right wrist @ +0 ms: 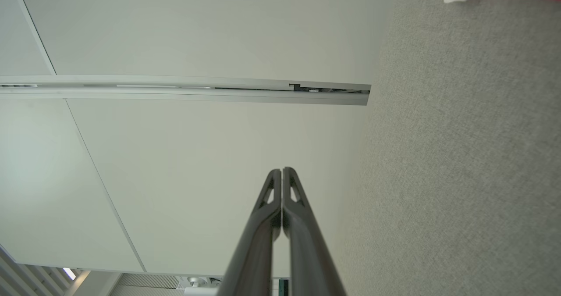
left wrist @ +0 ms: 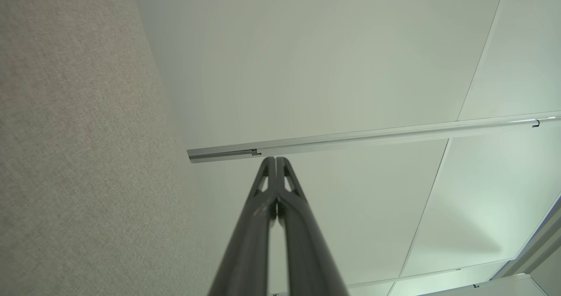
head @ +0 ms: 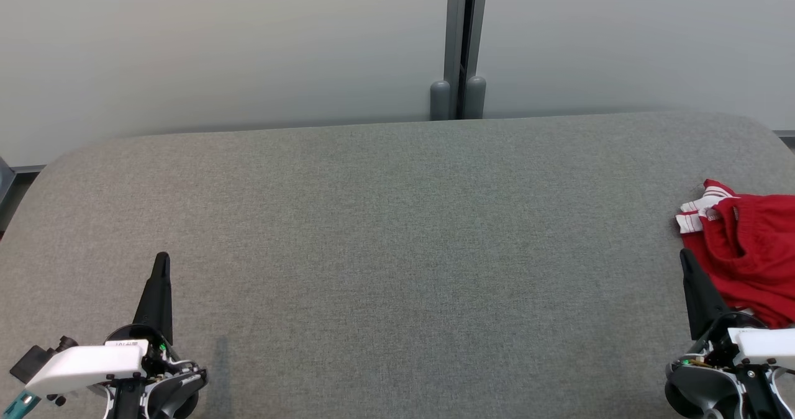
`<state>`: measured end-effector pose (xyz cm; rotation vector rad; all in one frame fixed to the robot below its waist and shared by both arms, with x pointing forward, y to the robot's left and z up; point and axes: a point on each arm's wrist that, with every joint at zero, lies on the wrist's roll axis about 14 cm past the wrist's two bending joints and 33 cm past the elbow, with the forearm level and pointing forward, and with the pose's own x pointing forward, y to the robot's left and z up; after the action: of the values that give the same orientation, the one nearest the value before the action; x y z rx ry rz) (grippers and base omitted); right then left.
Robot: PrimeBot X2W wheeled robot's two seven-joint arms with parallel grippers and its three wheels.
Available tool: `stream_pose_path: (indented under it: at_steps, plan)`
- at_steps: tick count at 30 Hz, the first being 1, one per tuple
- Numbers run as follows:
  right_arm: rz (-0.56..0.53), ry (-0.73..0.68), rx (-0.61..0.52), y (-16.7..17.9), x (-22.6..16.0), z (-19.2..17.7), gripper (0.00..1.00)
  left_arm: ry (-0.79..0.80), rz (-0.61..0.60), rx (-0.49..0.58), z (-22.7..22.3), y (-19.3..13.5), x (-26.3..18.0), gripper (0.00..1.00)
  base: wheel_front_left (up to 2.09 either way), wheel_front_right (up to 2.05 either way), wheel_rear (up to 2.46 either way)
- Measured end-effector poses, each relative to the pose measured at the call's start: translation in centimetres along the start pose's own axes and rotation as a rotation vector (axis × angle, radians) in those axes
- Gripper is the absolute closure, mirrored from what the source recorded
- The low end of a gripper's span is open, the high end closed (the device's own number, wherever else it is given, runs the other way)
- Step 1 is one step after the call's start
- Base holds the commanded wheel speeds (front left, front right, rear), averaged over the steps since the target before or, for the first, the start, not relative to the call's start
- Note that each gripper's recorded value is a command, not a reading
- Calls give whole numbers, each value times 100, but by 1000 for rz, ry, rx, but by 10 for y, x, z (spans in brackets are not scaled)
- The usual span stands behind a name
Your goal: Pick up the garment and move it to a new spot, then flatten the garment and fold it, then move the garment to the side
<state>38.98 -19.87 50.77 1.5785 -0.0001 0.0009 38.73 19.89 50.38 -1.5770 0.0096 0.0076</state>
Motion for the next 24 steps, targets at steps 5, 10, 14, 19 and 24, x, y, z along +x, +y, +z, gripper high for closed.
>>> stream_pose_path:
  at_steps: [5, 10, 14, 19, 24]
  plan:
    - [0, 0, 0, 0, 0, 0, 100, 0, 0, 0, 0, 0, 0, 100, 0, 0, 0]
    - [0, 0, 0, 0, 0, 0, 100, 0, 0, 0, 0, 0, 0, 100, 0, 0, 0]
    - [0, 0, 0, 0, 0, 0, 100, 0, 0, 0, 0, 0, 0, 100, 0, 0, 0]
    - [0, 0, 0, 0, 0, 0, 100, 0, 0, 0, 0, 0, 0, 100, 0, 0, 0]
    - [0, 0, 0, 0, 0, 0, 100, 0, 0, 0, 0, 0, 0, 100, 0, 0, 0]
